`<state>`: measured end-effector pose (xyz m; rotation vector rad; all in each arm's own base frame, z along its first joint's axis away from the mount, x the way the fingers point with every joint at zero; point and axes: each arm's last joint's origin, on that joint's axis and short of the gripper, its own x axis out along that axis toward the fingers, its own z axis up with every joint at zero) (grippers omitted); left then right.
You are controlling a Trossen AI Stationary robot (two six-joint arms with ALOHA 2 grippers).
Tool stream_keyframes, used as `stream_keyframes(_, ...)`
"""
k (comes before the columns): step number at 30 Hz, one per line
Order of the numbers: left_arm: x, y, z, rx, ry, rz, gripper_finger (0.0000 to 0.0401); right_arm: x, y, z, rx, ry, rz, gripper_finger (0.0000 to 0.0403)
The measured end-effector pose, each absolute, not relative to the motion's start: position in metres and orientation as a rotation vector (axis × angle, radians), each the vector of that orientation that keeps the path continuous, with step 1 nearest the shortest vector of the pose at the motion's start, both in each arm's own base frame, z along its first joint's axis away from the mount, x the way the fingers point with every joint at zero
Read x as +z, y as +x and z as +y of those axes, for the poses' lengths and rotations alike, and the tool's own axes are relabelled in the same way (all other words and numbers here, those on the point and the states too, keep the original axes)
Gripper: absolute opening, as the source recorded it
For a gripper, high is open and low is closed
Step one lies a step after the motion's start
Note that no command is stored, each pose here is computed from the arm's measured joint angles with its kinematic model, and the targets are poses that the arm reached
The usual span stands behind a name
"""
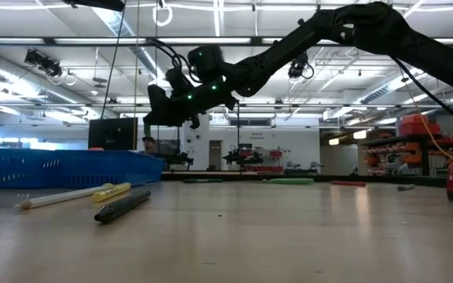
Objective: Sort crayons/erasers/pens/pencils in bins
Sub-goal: Put the green eraser into the top left blue bin, then put the gray crayon into the top left blue bin
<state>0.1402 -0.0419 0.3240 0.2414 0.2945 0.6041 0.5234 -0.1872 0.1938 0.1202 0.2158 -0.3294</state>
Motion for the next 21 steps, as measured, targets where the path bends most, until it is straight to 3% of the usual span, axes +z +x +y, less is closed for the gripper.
stream_keyframes(9, 0.3239, 0.1401, -0.0419, 0.604, 0.241, 0.294, 0.0073, 0.1927, 0.5234, -0.1863, -0.314, 0.123, 0.227, 0.0117)
stream_keyframes(21, 0.3232, 0.1398, -0.0418, 0.604, 0.247, 0.301, 0.0074, 0.1857, 0.5243, -0.1776, -0.259, 0.101, 0.307, 0.0119)
